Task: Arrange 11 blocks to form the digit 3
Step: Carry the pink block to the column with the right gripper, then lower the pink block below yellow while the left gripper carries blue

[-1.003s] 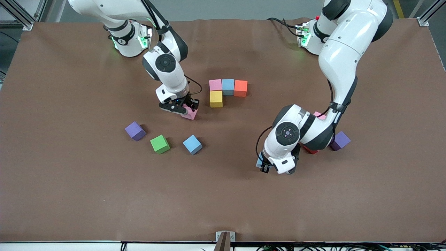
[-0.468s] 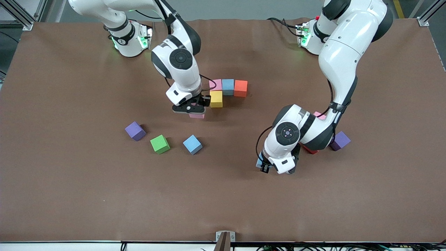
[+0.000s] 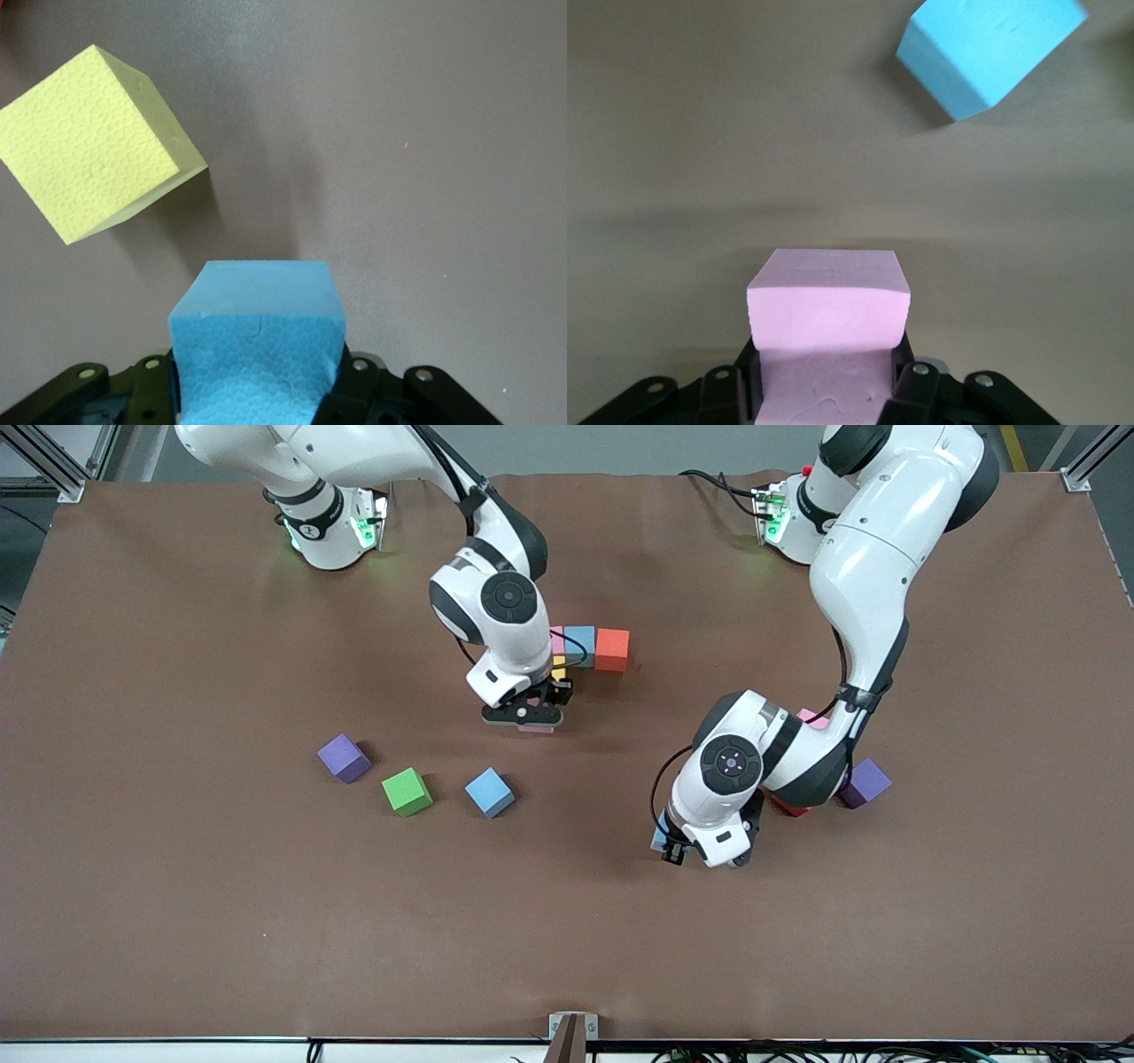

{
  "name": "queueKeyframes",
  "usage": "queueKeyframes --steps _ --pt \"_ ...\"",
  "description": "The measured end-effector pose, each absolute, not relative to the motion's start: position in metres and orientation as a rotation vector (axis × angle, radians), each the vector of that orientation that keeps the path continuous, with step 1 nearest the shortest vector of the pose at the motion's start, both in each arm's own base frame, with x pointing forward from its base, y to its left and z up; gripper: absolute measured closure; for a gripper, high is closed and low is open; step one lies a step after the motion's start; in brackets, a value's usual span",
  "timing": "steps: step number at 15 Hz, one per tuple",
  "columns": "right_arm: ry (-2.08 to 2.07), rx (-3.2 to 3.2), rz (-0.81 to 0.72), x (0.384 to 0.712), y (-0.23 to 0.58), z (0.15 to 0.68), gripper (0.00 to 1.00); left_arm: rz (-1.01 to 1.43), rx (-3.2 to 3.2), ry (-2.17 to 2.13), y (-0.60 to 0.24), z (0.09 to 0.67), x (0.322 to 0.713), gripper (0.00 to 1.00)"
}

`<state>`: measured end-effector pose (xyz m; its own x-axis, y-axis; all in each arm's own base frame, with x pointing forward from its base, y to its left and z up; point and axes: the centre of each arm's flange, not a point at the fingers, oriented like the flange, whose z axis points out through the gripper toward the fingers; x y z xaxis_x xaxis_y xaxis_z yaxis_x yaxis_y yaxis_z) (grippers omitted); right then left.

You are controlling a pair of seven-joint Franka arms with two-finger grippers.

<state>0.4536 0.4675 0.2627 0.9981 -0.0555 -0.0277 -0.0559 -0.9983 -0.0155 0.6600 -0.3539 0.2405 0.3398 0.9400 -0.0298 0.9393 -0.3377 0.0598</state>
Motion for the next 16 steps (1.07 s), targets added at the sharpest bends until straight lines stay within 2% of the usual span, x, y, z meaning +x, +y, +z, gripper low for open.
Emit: queueKeyframes --steps 8,16 --pt "0.05 -3.121 0.047 0.444 0.481 0.251 0.44 0.011 2.524 1.753 -0.361 0.241 0.656 0.45" --pt "0.045 -3.121 0.061 0.435 0.48 0.223 0.44 -0.027 2.536 1.836 -0.399 0.236 0.626 0.45"
